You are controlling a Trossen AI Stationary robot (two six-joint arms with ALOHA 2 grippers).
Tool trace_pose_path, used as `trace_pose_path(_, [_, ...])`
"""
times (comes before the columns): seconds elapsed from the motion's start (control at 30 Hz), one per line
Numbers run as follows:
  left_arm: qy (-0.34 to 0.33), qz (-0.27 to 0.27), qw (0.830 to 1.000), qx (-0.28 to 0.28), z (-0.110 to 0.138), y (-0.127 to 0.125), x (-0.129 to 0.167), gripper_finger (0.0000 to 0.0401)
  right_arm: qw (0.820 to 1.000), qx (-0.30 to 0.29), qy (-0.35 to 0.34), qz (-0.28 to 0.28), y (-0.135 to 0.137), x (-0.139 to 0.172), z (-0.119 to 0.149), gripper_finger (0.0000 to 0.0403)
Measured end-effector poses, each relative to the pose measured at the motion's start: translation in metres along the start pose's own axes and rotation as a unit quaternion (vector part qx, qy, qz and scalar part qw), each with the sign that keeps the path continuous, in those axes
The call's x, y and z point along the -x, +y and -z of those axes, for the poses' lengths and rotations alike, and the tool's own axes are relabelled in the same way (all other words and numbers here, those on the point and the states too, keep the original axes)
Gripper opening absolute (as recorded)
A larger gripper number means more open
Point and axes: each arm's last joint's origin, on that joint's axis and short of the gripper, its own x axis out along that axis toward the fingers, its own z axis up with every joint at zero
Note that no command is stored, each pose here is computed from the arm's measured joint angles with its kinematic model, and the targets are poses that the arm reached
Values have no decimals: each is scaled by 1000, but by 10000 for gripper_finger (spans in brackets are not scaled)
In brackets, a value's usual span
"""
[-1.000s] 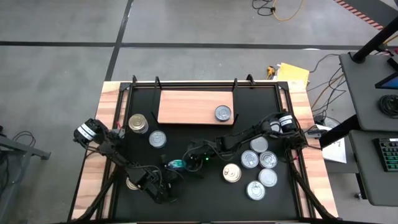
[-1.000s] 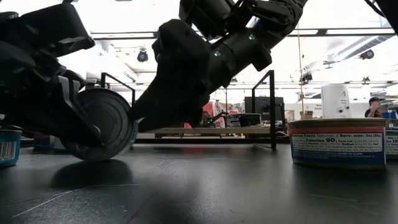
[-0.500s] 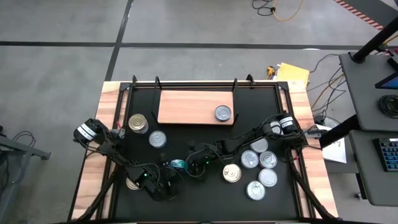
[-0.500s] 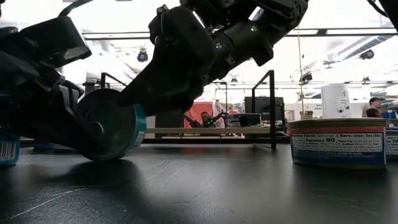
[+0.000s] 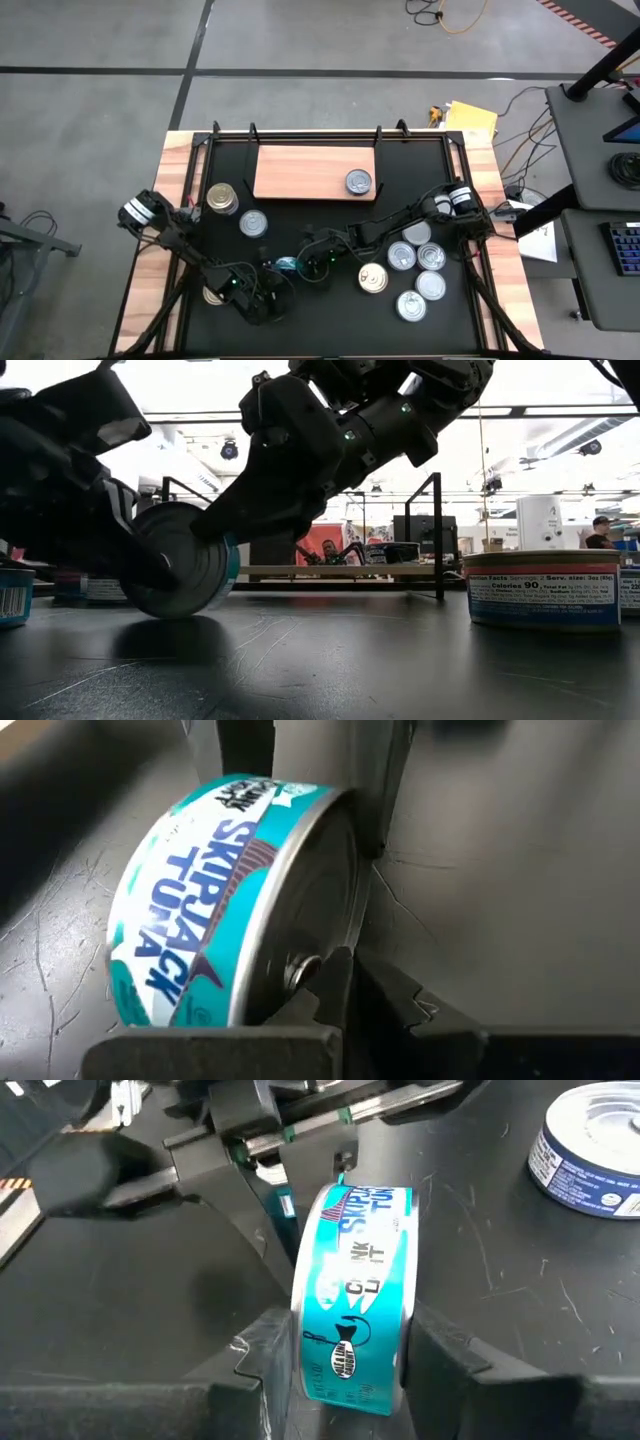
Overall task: Stack canned seafood by type on shelf
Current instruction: Put the green tuna can on the shelf
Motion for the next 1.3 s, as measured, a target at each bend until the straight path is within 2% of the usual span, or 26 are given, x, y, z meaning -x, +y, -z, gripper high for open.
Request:
trace_pose_path(0.17, [-17, 24, 1000, 8, -10, -2, 14, 0, 999, 27, 27, 28, 2, 12, -3, 134])
trace_pose_path(0.23, [-27, 37, 999, 6, -15, -3, 21, 0, 996, 51, 39, 58, 5, 21, -2, 134])
trace_pose_path(0.33, [-44, 51, 998, 0, -25, -2, 30, 0, 994, 77, 42, 69, 9, 40, 0, 134])
trace_pose_path(0.47, [-78, 47, 995, -28, -40, 3, 42, 0, 992, 103, -35, 67, 12, 67, 0, 134])
trace_pose_path(0.67, [-139, -12, 986, -94, -60, 11, 56, 0, 973, 155, -159, 57, 23, 94, 32, 134])
trace_pose_path(0.77, [-158, -49, 979, -117, -67, 14, 60, 0, 958, 188, -202, 79, 33, 103, 42, 134])
trace_pose_path(0.9, [-190, -116, 969, -104, -74, 17, 64, 0, 944, 237, -189, 129, 48, 104, 50, 134])
trace_pose_path(0.97, [-195, -130, 967, -98, -76, 18, 63, 2, 938, 252, -186, 146, 54, 105, 50, 134])
trace_pose_path(1.13, [-186, -108, 972, -93, -85, 18, 62, 35, 935, 262, -182, 158, 59, 105, 51, 134])
trace_pose_path(1.3, [-165, -55, 981, -83, -98, 19, 55, 95, 935, 264, -176, 159, 58, 105, 52, 134])
